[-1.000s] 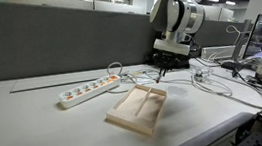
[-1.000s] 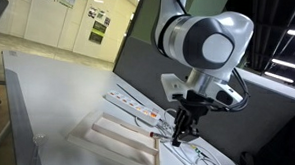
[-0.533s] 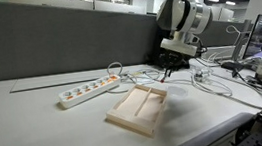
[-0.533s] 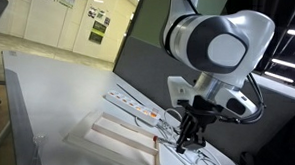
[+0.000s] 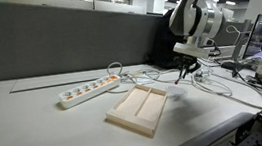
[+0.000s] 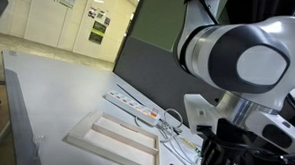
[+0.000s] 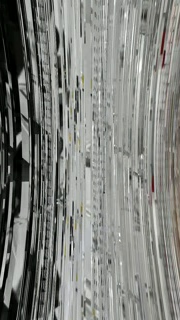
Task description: Remove the screwdriver from the tray and put it on the table
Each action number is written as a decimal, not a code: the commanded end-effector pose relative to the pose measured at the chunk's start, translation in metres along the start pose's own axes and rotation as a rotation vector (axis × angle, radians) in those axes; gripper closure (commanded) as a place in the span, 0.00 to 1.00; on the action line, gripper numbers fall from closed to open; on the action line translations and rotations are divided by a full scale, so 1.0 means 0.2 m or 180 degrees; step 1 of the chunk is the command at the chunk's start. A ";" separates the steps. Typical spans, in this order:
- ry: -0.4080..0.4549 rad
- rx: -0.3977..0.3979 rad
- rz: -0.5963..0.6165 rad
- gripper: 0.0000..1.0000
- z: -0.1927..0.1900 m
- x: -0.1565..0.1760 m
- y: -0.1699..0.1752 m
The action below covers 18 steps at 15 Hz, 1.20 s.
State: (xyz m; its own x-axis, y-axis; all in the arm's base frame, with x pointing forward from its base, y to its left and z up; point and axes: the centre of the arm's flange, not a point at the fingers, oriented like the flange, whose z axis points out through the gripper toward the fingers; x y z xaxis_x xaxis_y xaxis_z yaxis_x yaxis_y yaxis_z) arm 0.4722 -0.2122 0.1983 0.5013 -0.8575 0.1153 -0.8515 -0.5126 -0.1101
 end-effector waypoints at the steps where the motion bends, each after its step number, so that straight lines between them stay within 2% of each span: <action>1: 0.0074 -0.0057 0.0213 0.94 0.04 0.07 0.03; 11: -0.0021 -0.0066 0.0326 0.94 0.20 0.18 -0.06; 18: -0.0143 -0.0081 0.0258 0.94 0.32 0.16 -0.15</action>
State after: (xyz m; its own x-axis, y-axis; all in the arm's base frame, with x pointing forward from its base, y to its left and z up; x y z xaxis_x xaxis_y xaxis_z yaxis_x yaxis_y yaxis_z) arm 0.5100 -0.2254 0.1490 0.4587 -0.8842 0.0877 -0.8817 -0.4652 -0.0789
